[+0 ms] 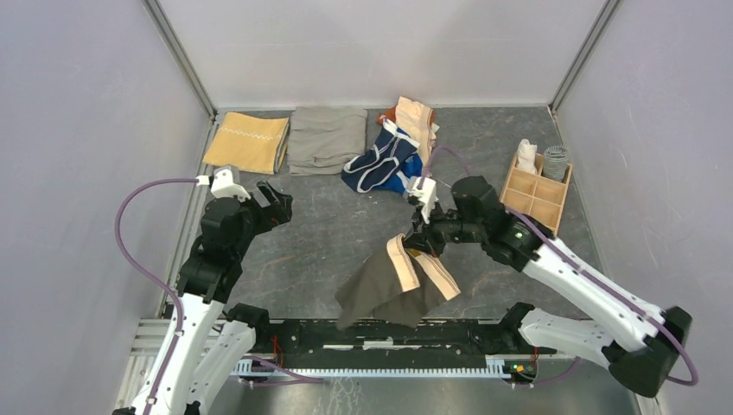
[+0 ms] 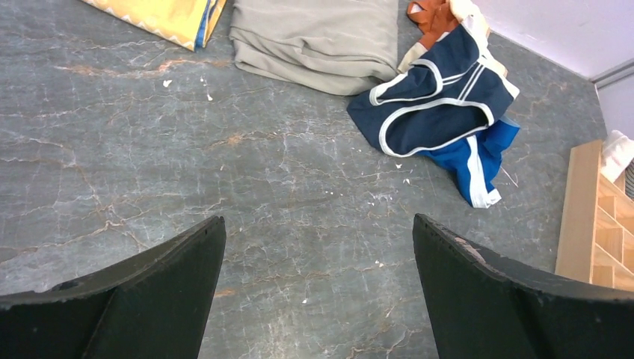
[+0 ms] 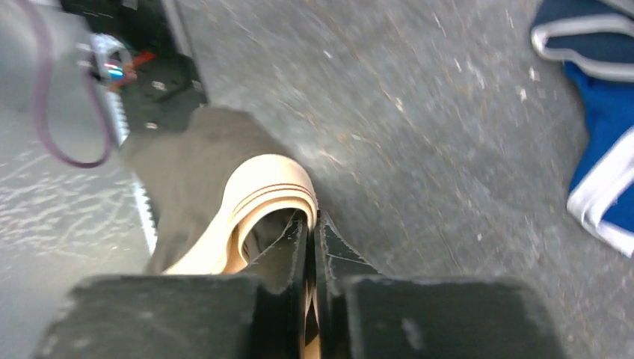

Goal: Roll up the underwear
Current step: Pick up the underwear, then place the underwear at the corner of the board.

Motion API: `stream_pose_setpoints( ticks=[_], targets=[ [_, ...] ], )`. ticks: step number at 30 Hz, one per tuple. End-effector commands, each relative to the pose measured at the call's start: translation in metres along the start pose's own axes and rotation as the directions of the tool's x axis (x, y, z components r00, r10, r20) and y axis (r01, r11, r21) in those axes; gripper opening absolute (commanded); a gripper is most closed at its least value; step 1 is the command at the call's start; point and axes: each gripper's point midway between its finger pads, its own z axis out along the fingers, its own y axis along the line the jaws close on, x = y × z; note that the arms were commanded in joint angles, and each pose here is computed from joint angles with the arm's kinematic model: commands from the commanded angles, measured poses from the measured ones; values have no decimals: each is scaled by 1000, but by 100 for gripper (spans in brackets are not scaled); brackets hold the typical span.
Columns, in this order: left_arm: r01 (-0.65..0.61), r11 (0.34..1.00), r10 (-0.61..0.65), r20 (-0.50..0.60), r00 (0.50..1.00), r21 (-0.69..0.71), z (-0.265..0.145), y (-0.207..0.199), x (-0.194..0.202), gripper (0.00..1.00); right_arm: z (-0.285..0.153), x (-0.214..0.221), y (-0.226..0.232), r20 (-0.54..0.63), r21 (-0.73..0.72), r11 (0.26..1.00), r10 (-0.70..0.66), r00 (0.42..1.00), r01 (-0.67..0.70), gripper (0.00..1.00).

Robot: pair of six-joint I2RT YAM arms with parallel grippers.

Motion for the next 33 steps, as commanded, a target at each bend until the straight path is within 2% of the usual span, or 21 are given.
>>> stream_pose_setpoints(
  ticks=[1,3,5,8,12,16,18,21,24,28,32,33],
  targets=[
    [-55,996,52,33,998,76,1,-11,-7,100,32,67,-68,-240,238,970,15,971,43,16],
    [-59,994,57,23,998,94,2,-14,-5,100,48,71,-101,-258,345,934,2,966,91,37],
    [-63,992,62,12,998,109,3,-17,-3,100,54,60,-133,-226,471,874,-6,974,115,51],
    [-68,990,70,-12,997,126,7,-21,1,100,48,43,-158,-175,604,789,-5,985,112,63],
    [-71,985,80,-50,996,155,12,-26,8,100,33,40,-152,-109,628,775,9,994,62,72],
    [-44,968,74,-110,991,247,12,-48,23,100,9,81,-143,-60,662,749,114,992,-46,71],
    [-35,958,75,-132,988,283,9,-61,32,99,-6,100,-140,0,665,737,164,986,-123,69],
    [-59,949,112,-155,982,309,2,-83,53,98,-28,127,-141,98,664,702,257,962,-255,69],
    [-120,937,186,-175,967,329,-7,-107,81,97,-34,148,-135,200,625,671,355,913,-398,69],
    [-253,890,344,-195,919,378,-20,-150,128,94,-34,165,-131,316,588,607,436,843,-535,65],
    [-350,825,470,-195,861,443,-31,-194,168,91,-42,178,-134,415,589,515,469,779,-623,54],
    [-380,804,509,-197,838,458,-30,-203,182,90,-41,182,-132,421,578,512,480,770,-635,53]
  ],
)
